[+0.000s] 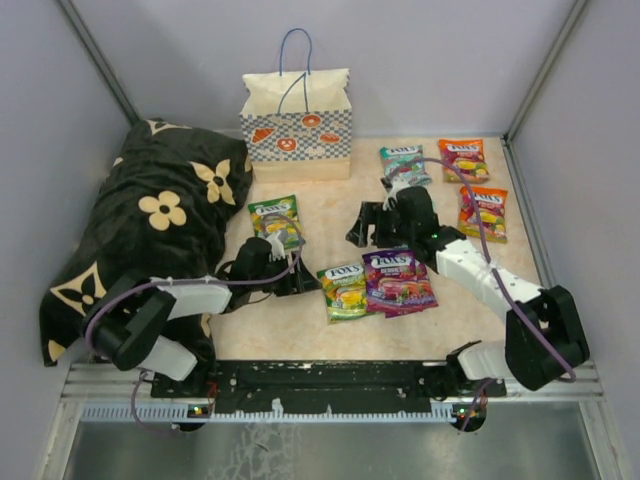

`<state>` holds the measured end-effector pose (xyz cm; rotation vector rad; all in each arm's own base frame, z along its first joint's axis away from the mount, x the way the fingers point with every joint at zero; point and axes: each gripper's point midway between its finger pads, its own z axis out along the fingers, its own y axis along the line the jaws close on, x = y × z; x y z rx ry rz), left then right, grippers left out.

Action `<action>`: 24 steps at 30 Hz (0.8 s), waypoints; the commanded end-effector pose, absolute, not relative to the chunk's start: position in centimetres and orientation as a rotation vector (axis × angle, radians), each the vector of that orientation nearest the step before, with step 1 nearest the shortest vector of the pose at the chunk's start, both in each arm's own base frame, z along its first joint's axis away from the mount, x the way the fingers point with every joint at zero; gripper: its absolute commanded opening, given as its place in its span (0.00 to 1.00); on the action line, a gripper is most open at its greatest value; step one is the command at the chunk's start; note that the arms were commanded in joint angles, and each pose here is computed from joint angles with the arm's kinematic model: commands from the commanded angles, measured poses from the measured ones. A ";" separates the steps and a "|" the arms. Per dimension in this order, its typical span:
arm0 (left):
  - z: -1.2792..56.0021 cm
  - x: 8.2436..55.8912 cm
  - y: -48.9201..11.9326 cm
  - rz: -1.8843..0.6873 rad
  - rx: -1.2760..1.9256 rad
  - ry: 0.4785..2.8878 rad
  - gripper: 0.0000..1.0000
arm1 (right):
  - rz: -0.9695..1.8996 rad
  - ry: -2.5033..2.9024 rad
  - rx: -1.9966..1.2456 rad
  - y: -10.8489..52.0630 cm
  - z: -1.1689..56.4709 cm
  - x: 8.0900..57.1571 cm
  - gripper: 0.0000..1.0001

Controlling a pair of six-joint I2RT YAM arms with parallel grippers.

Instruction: Take the snacks out of the paper bag

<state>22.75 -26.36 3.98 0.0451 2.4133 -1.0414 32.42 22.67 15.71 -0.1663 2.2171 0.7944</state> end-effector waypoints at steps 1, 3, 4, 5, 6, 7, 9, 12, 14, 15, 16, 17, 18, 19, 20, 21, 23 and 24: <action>5.7 23.3 -29.6 -1.283 0.070 2.285 0.70 | 0.738 2.268 -0.191 20.7 14.1 29.2 0.76; 5.4 23.3 -30.4 -1.345 0.070 2.286 0.65 | 0.701 2.277 -0.192 19.7 14.0 28.2 0.76; 5.3 23.2 -30.8 -1.374 0.078 2.279 0.63 | 0.684 2.285 -0.188 19.3 13.8 27.8 0.76; 5.2 23.1 -31.2 -1.400 0.077 2.281 0.60 | 0.672 2.283 -0.186 18.9 13.9 27.5 0.76; 5.2 23.1 -31.6 -1.427 0.073 2.274 0.57 | 0.664 2.286 -0.183 18.7 13.8 27.3 0.76; 5.0 23.0 -31.9 -1.446 0.075 2.278 0.54 | 0.660 2.280 -0.180 18.6 14.0 27.2 0.77; 4.5 22.9 -32.4 -1.460 0.071 2.290 0.47 | 0.668 2.269 -0.180 18.6 14.4 27.2 0.77; 4.1 23.0 -32.5 -1.460 0.048 2.294 0.39 | 0.676 2.255 -0.182 18.8 14.7 27.4 0.77; 4.2 23.2 -32.3 -1.446 0.032 2.288 0.26 | 0.683 2.256 -0.186 19.0 14.7 27.5 0.77; 4.2 23.4 -32.2 -1.437 0.024 2.285 0.19 | 0.686 2.255 -0.189 19.1 14.7 27.6 0.77; 4.3 23.5 -32.1 -1.423 0.021 2.284 0.13 | 0.685 2.254 -0.190 19.1 14.7 27.6 0.77; 4.5 23.7 -32.0 -1.406 0.022 2.282 0.09 | 0.684 2.253 -0.191 19.1 14.7 27.7 0.77; 4.5 23.8 -31.7 -1.382 0.022 2.289 0.05 | 0.680 2.253 -0.192 19.0 14.7 27.7 0.77; 4.5 24.1 -31.3 -1.351 0.027 2.293 0.01 | 0.676 2.254 -0.193 19.0 14.7 27.7 0.77; 4.8 24.3 -30.9 -1.322 0.031 2.297 0.00 | 0.670 2.256 -0.194 18.9 14.6 27.7 0.77; 4.9 24.5 -30.3 -1.293 0.032 2.307 0.00 | 0.665 2.257 -0.197 18.8 14.6 27.6 0.77; 4.4 24.2 -28.7 -1.217 0.047 2.372 0.00 | 0.659 2.255 -0.198 18.7 14.6 27.6 0.77; 4.3 24.1 -27.9 -1.181 0.058 2.397 0.00 | 0.665 2.252 -0.202 18.8 14.7 27.6 0.77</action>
